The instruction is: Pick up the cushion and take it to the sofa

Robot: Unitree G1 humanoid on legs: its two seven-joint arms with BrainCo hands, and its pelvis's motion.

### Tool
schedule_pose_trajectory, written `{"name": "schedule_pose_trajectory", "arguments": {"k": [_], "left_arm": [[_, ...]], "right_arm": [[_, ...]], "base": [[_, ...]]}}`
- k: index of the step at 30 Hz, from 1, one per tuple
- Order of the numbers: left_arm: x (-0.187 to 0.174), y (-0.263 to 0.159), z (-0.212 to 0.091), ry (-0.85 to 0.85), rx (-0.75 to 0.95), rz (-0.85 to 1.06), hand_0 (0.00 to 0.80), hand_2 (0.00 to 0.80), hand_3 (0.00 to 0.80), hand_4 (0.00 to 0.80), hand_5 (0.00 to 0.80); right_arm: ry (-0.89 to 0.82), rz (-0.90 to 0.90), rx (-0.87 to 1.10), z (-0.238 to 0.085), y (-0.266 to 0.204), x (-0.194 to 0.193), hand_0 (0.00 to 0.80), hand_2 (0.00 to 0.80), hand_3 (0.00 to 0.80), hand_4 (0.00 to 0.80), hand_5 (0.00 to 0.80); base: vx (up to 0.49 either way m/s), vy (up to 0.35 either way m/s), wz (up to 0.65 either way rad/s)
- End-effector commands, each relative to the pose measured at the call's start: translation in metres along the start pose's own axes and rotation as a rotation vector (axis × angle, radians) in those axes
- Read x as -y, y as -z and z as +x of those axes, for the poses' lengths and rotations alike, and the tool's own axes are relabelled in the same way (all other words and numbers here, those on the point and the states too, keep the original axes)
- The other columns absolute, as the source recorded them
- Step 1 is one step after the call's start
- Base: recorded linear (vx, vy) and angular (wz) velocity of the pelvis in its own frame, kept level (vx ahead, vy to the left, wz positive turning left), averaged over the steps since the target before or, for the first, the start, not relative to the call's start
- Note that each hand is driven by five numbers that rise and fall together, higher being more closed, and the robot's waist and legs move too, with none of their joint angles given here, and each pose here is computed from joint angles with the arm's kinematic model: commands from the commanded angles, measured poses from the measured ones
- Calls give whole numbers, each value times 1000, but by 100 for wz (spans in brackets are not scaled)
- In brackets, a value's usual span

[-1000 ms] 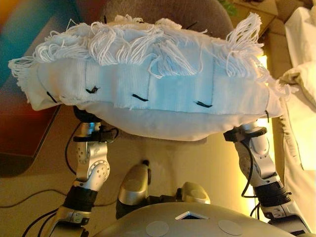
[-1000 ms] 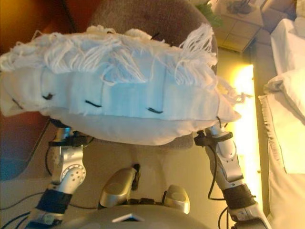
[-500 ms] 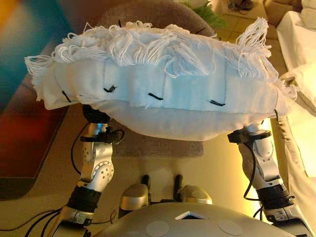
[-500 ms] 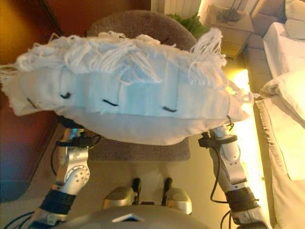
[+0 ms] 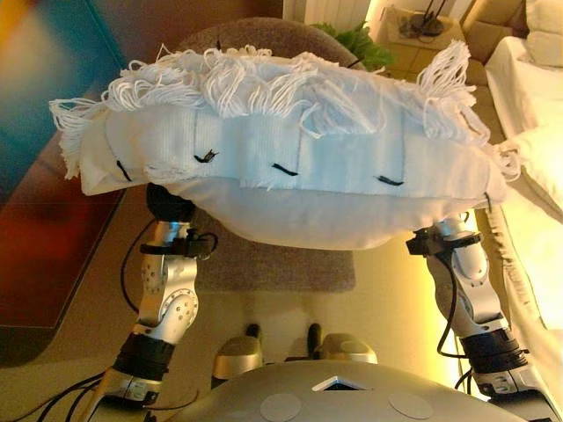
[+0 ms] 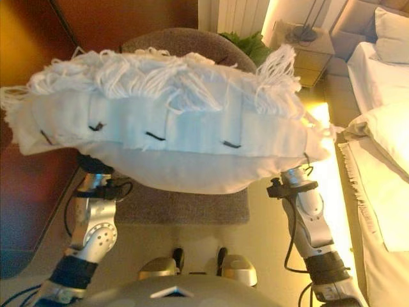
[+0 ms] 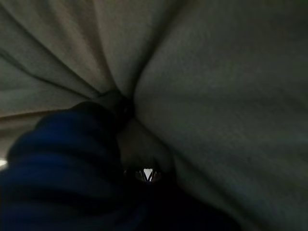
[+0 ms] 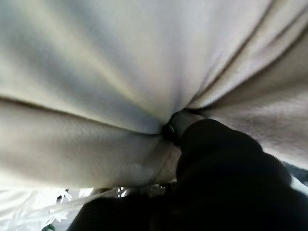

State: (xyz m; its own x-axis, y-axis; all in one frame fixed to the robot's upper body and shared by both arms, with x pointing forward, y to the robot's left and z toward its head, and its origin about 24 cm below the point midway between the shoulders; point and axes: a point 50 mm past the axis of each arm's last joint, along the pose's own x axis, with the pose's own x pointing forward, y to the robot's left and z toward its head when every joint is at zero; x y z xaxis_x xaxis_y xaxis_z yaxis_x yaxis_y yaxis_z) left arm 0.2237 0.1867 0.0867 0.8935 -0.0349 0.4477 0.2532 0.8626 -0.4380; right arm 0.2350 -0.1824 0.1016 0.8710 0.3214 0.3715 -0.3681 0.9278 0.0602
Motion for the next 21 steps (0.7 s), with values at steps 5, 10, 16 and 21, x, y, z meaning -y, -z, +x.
{"name": "schedule_pose_trajectory", "arguments": {"k": [5, 10, 16, 21], "left_arm": [[47, -12, 7, 247, 126, -56, 800, 800, 800, 800, 800], [50, -6, 14, 253, 120, -79, 800, 800, 800, 800, 800], [54, -9, 22, 263, 127, -62, 800, 800, 800, 800, 800], [49, -1, 25, 272, 63, -27, 800, 800, 800, 800, 800]], "right_arm": [[-190, 27, 149, 11, -19, -35, 800, 800, 800, 800, 800], [-194, 2, 154, 15, -22, -37, 800, 800, 800, 800, 800], [-160, 8, 157, 16, -26, -28, 800, 800, 800, 800, 800], [-106, 44, 156, 17, -20, -37, 800, 800, 800, 800, 800]], "base": [[271, 77, -12], [318, 158, 27], [329, 225, 3], [286, 104, 15]]}}
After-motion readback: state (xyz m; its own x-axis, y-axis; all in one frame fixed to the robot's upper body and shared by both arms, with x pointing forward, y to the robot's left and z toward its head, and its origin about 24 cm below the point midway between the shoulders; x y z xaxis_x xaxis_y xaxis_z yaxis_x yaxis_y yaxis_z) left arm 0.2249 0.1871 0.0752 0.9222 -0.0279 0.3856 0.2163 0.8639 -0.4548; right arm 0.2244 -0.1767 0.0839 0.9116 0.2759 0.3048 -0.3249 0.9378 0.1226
